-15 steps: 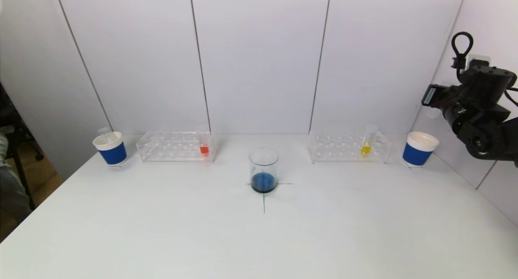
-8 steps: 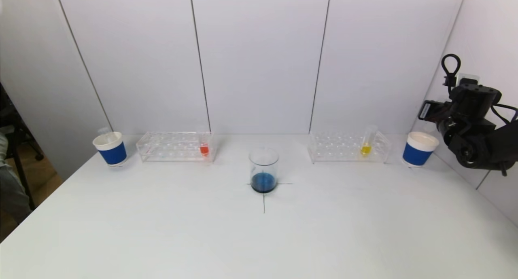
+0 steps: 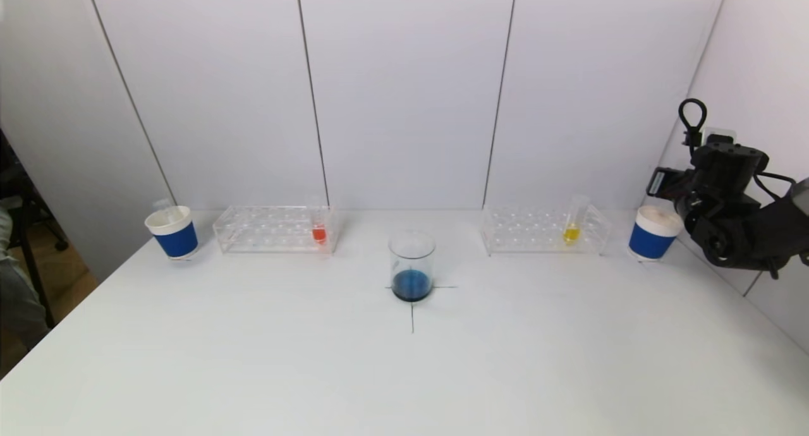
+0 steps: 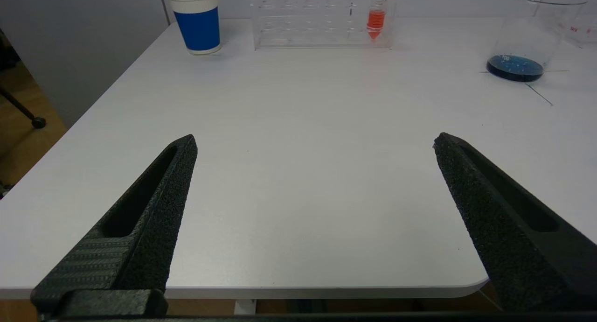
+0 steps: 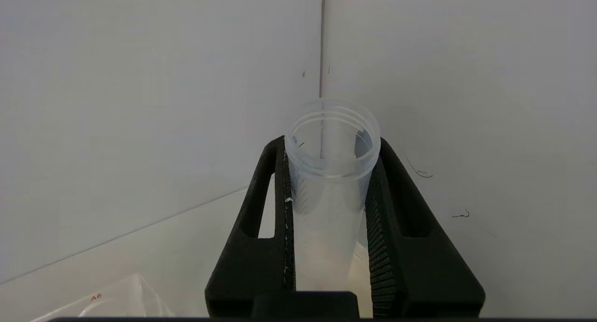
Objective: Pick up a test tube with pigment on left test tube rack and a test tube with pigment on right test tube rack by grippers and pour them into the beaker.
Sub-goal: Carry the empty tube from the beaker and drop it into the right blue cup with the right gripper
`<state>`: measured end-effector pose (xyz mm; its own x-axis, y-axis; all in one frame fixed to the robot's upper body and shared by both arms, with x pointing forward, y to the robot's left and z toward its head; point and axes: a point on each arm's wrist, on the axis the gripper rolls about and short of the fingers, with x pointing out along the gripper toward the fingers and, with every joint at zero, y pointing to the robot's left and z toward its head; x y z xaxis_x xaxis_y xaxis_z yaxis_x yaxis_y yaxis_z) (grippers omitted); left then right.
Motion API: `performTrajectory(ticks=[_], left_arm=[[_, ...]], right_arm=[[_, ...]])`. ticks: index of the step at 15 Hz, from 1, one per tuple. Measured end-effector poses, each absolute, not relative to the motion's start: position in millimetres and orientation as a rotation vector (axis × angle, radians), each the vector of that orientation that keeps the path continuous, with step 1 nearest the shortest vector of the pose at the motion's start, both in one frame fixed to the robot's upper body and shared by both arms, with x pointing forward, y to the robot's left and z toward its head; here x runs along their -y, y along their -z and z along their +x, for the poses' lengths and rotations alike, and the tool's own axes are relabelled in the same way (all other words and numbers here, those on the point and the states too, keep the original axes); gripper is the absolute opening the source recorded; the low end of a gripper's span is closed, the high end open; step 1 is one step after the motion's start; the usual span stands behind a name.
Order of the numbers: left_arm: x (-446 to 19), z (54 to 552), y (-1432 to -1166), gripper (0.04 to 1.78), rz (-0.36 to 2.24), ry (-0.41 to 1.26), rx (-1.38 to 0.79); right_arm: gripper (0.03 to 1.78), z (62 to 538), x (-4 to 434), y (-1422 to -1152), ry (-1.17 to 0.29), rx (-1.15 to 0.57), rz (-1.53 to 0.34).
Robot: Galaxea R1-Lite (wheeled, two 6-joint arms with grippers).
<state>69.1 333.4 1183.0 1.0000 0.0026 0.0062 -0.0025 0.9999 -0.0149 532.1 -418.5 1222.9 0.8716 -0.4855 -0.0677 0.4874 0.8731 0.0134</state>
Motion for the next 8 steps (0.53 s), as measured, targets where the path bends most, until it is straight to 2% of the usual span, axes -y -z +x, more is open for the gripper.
performTrajectory(ticks=[8], left_arm=[[-333,69,-1183,1.77,-0.015,-0.003,0.007]], right_arm=[[0.49,536,421,-1205,0.509,-0.102,0.028]])
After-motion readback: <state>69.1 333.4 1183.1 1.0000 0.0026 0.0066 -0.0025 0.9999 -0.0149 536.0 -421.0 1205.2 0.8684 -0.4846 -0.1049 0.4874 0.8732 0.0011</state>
